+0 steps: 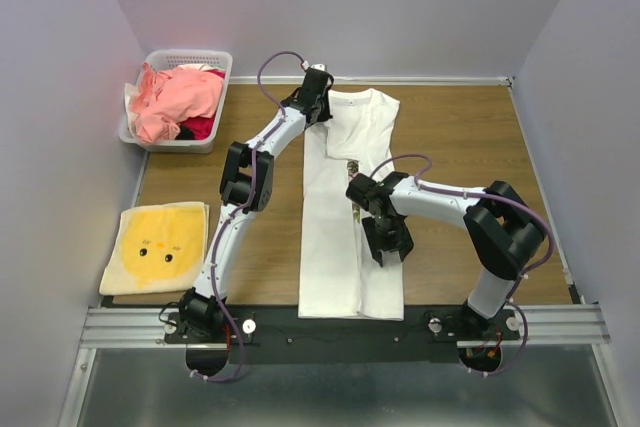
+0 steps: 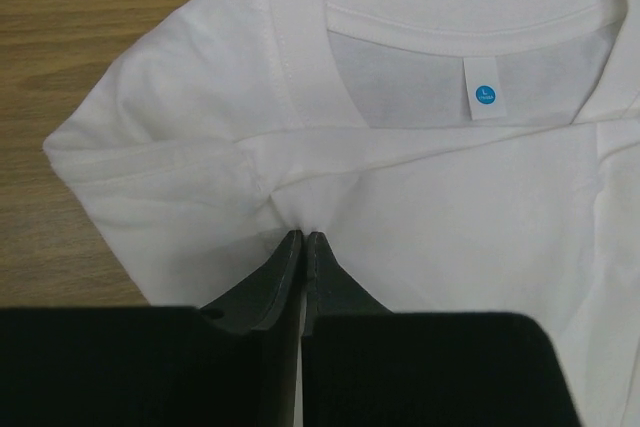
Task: Fold and stack the t-shirts
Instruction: Fold the tshirt
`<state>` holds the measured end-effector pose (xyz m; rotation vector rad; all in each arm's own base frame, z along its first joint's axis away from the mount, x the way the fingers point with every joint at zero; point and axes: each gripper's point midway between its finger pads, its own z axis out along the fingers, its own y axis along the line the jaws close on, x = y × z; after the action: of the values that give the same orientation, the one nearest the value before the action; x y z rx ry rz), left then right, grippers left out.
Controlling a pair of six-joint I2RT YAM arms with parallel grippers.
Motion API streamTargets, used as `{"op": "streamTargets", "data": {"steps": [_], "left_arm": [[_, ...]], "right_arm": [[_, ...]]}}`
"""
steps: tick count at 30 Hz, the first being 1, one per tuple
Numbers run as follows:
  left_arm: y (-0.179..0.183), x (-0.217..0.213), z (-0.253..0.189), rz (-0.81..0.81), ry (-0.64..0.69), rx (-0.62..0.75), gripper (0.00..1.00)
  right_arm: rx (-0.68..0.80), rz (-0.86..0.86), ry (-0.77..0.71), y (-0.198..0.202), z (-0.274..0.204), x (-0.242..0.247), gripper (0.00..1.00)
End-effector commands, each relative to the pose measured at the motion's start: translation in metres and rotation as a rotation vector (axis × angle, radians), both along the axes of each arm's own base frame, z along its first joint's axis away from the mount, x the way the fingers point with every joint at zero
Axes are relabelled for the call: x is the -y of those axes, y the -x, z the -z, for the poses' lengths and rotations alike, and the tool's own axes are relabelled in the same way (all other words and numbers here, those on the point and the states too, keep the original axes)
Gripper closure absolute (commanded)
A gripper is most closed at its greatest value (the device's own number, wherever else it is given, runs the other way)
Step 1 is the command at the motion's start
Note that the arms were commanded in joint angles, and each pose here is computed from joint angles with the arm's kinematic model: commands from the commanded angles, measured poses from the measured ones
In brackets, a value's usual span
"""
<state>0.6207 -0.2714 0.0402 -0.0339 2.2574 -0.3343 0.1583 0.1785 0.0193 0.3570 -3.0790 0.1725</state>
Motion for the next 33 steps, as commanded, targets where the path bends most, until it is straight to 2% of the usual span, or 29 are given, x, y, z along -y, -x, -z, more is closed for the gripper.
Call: {"op": "streamTargets", "data": {"steps": [1, 2, 3, 20, 33], "left_arm": [[-0.005, 0.0, 0.01, -0.01, -0.009, 0.007, 0.94], [-0.006, 0.0, 0.008, -0.014, -0.01, 0.012, 1.0], [-0.008, -0.001, 0.006, -0.019, -0.01, 0.02, 1.0], [-0.029, -0.016, -0.051, -0.083, 0.013, 0.146, 1.0], [-0.038, -0.026, -0.069, -0.108, 0.015, 0.198, 1.0]], "right_arm": [[0.017, 0.011, 0.016, 0.0, -0.004, 0.003, 0.39], [0.014, 0.011, 0.017, 0.001, -0.004, 0.003, 0.39], [0.013, 0.009, 0.018, 0.002, -0.004, 0.004, 0.39], [-0.012, 0.019, 0.046, 0.012, 0.005, 0.015, 0.39], [-0.025, 0.017, 0.053, 0.014, 0.01, 0.015, 0.39]]}}
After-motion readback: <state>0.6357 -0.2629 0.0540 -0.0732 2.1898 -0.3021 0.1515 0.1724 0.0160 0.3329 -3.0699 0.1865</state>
